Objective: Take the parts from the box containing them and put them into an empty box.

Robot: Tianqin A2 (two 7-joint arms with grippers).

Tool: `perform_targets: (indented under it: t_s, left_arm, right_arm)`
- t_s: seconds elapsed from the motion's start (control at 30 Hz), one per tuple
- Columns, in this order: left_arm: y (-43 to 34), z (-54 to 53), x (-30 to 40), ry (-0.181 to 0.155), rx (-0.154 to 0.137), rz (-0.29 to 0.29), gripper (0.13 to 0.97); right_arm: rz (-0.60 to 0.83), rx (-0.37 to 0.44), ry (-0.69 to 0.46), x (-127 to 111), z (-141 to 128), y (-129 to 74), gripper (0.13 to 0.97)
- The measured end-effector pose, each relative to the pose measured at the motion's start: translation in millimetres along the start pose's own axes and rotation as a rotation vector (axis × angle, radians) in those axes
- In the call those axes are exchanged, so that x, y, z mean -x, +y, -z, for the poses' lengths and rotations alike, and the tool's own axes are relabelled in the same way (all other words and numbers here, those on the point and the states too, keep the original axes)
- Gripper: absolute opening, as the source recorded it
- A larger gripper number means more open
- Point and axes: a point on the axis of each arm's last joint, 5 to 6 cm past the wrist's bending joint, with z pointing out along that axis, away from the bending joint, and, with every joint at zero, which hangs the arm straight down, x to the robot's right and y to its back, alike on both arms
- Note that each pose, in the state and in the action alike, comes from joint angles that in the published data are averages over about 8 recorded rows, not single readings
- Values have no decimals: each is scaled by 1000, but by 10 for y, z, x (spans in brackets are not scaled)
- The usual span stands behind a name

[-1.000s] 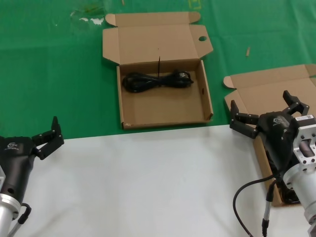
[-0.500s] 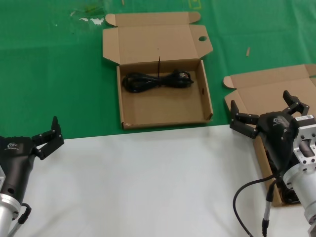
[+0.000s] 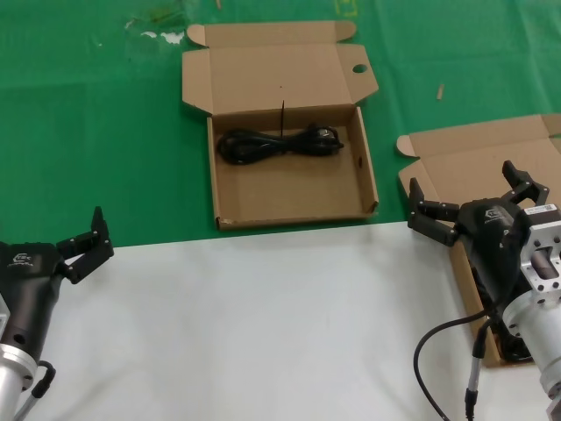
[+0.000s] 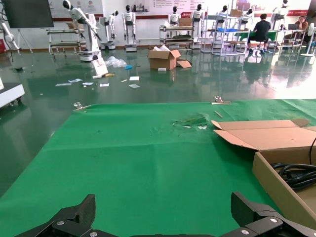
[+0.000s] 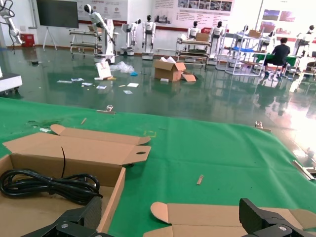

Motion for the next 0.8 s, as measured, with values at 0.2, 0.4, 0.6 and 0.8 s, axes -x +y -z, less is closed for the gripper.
perform_targets:
  t_s: [0.2, 0.4, 0.6, 0.8]
  left_arm:
    - [0, 0, 0, 0, 0, 0, 966]
    - [0, 0, 0, 0, 0, 0, 966]
    - [0, 0, 0, 0, 0, 0, 966]
    - [0, 0, 0, 0, 0, 0, 966]
  right_arm:
    - [0, 0, 0, 0, 0, 0, 966]
    - [0, 0, 0, 0, 0, 0, 966]
    - [0, 0, 0, 0, 0, 0, 966]
    - [0, 0, 0, 0, 0, 0, 966]
